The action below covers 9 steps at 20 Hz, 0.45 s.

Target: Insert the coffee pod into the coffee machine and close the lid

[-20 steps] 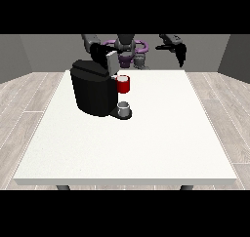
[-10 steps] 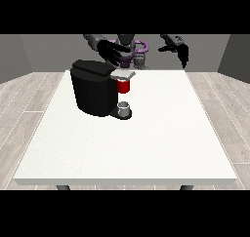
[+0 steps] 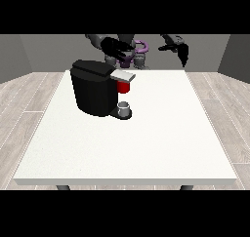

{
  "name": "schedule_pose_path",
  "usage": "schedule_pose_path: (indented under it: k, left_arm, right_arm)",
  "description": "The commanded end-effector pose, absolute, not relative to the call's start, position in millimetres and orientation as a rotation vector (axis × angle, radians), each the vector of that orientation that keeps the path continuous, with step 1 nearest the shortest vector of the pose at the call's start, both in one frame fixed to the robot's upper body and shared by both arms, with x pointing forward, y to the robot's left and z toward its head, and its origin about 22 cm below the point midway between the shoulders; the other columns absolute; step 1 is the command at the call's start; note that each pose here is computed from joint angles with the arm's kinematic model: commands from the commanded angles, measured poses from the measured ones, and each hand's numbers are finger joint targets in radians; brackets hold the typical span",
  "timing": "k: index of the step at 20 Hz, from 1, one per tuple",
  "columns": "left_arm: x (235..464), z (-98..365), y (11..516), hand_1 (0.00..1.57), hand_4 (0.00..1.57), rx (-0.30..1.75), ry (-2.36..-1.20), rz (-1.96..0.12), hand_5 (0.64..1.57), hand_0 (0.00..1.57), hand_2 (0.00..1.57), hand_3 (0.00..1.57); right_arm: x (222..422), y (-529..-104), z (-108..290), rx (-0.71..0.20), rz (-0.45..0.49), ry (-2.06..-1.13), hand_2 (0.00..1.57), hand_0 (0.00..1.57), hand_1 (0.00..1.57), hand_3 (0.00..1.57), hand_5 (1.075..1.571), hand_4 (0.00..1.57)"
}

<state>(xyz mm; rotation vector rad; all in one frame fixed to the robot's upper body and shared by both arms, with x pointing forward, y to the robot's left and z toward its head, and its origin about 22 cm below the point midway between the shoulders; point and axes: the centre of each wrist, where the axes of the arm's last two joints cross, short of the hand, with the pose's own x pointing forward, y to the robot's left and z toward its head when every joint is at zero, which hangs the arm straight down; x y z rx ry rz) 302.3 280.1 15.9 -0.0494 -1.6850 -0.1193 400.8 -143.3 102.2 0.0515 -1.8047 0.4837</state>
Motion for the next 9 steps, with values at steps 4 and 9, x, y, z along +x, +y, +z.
schedule_pose_path:
  k: [4, 9]
  left_arm:
    - [291.9, 1.6, 268.7, 0.0, 0.17, -0.034, -1.655, -0.08, 1.571, 0.0, 0.0, 0.0]
    - [272.2, -25.3, 272.4, 0.0, 0.19, 0.006, -1.621, -0.033, 1.571, 0.0, 0.0, 0.0]
  right_arm:
    - [367.4, -130.0, 58.2, 0.259, 0.445, -1.809, 0.0, 0.0, 0.0, 0.0, 1.571, 0.28]
    - [333.8, -156.1, 15.5, 0.301, 0.29, -1.699, 0.0, 0.0, 0.0, 0.0, 1.571, 0.16]
